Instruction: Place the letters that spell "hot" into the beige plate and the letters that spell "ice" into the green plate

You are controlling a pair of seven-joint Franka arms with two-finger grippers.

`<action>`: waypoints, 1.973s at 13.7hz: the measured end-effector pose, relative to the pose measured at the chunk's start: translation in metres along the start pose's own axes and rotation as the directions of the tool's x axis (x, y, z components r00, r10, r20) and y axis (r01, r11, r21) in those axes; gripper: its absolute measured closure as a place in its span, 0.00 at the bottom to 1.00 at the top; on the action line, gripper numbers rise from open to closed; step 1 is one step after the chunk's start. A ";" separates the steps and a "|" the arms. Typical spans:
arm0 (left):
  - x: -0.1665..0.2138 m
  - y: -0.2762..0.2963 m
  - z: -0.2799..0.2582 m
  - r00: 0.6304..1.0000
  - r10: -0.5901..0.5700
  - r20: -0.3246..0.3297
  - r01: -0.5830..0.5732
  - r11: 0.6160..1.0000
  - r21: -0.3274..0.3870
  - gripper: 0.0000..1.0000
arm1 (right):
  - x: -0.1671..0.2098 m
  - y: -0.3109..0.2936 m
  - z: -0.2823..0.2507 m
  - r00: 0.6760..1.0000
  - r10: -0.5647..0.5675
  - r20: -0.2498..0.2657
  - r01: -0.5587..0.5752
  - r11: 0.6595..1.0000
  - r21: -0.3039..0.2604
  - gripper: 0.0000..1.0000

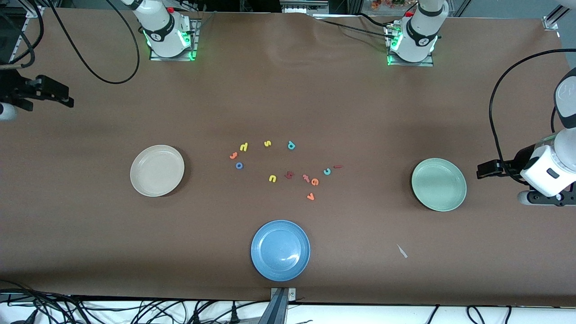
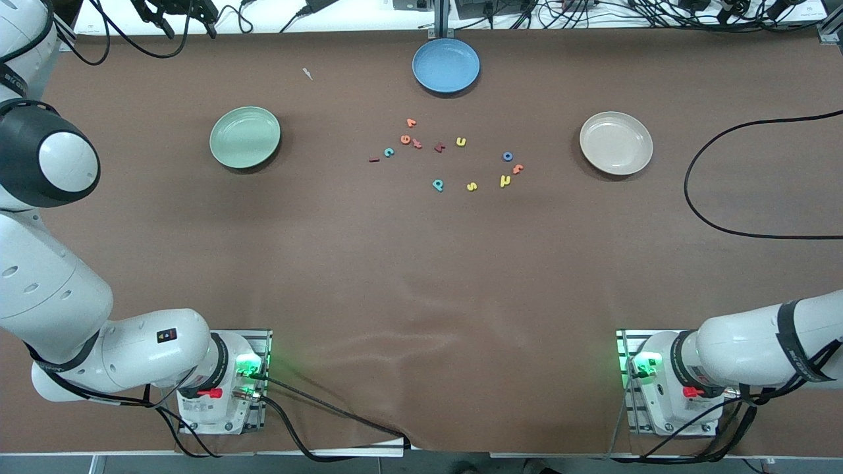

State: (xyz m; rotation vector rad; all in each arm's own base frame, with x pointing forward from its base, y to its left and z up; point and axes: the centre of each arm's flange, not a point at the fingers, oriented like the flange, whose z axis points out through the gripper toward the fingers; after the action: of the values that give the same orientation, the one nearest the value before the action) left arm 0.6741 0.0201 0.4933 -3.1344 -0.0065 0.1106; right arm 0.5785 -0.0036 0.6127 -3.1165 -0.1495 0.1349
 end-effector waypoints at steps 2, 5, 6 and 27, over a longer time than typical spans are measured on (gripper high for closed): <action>0.000 0.000 0.000 1.000 0.000 0.000 0.000 1.000 0.000 0.00 | 0.018 -0.002 0.024 1.000 0.003 0.016 -0.004 1.000 0.003 0.00; 0.000 0.000 0.000 1.000 0.000 0.000 0.000 1.000 0.000 0.00 | 0.037 -0.004 0.052 0.999 -0.001 0.036 0.001 1.000 0.006 0.00; 0.000 0.000 0.000 1.000 0.000 0.000 0.000 1.000 0.000 0.00 | 0.038 -0.004 0.053 0.999 -0.002 0.036 0.002 1.000 0.006 0.00; 0.000 0.005 0.003 1.000 0.008 0.003 -0.008 1.000 0.000 0.00 | 0.037 -0.005 0.048 1.000 -0.001 0.026 0.001 1.000 0.004 0.00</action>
State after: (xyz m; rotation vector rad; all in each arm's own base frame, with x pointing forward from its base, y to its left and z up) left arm 0.6742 0.0152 0.4907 -3.1347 0.0055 0.1155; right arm 0.6109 0.0051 0.5622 -3.1113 -0.1508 0.1750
